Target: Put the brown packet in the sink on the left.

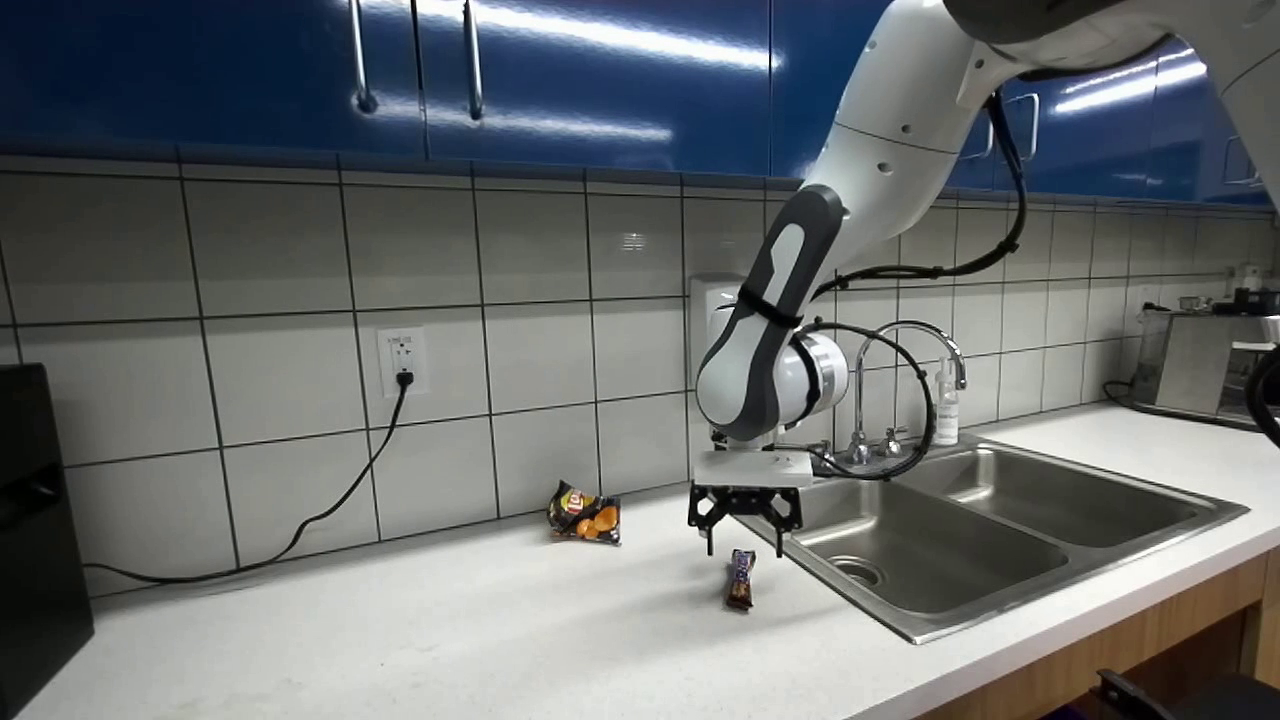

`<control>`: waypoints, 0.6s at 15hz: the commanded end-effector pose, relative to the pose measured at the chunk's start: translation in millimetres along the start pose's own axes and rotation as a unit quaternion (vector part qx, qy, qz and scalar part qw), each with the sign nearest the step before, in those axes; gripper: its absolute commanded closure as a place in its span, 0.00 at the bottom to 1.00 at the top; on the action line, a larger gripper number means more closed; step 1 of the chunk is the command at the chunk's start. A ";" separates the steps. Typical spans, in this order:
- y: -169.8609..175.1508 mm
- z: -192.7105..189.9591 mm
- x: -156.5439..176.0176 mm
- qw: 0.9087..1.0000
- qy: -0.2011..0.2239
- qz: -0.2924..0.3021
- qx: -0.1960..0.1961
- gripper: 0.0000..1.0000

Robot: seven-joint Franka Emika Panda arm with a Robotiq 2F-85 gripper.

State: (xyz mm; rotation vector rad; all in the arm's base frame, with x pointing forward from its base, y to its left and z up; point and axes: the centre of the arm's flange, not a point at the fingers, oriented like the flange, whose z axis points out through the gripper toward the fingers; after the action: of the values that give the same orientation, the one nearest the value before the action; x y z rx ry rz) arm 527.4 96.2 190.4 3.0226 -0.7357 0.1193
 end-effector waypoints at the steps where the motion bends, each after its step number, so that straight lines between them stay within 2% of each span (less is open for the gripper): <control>1: -5.7 1.5 -1.4 1.000 -0.004 0.025 -0.016 0.00; 9: -3.0 17.4 1.2 0.999 -0.007 0.041 -0.021 0.00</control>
State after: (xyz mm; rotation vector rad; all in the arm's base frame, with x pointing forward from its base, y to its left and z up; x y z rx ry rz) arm 524.3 96.0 176.4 2.9830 -0.8327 0.0874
